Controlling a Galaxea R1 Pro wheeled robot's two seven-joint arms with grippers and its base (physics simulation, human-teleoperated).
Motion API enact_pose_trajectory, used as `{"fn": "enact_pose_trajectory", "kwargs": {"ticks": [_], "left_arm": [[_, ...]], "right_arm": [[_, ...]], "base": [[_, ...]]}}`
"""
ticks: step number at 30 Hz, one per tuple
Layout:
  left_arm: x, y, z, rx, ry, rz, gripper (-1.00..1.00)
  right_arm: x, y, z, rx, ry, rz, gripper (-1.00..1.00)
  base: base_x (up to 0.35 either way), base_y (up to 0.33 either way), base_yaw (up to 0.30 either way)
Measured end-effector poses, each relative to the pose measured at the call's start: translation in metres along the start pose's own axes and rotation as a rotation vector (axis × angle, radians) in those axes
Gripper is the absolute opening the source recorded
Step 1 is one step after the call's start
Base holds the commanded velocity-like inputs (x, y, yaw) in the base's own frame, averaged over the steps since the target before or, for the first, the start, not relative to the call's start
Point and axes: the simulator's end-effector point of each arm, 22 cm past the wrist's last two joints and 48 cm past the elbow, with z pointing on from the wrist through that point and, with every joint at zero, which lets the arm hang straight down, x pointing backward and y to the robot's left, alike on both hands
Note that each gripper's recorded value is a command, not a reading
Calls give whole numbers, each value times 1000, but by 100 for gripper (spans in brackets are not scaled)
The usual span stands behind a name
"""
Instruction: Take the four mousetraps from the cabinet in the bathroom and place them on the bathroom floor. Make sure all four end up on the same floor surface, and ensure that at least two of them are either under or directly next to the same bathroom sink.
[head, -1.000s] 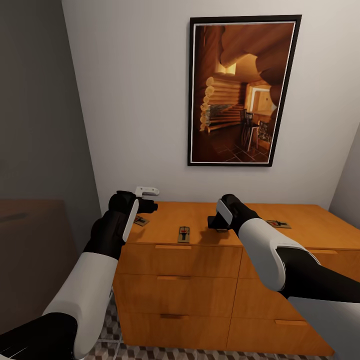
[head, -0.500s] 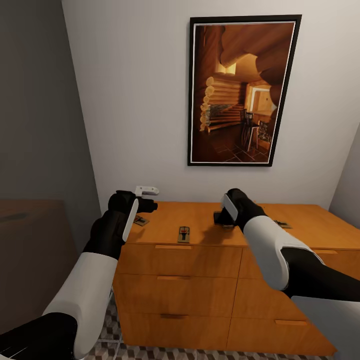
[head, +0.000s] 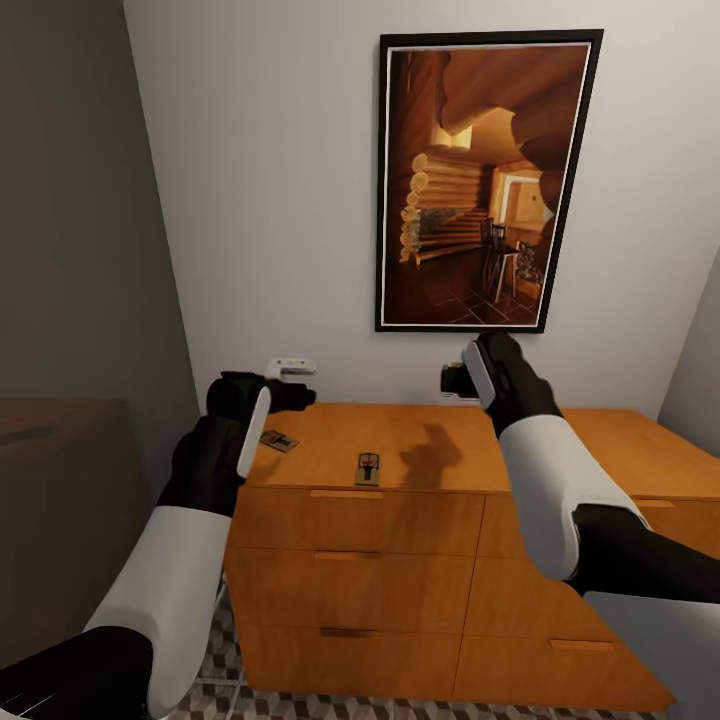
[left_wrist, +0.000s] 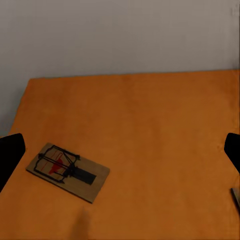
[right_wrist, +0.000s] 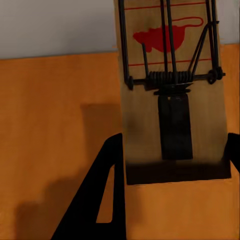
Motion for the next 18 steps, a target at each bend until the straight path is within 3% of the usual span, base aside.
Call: {"fn": "enact_pose_trajectory", "kwargs": {"ticks": [8,18], "left_arm": [[-3,-31,-4,140,-6,-82,100],[-4,-33,-4,153,-5,-92,100]], "right_arm": [[-11,-1,-7,-7,-32,9,-100],[-16,-3,-10,-4,-44,9,-100]], "base": [[0,0,0],[0,0,0]]}}
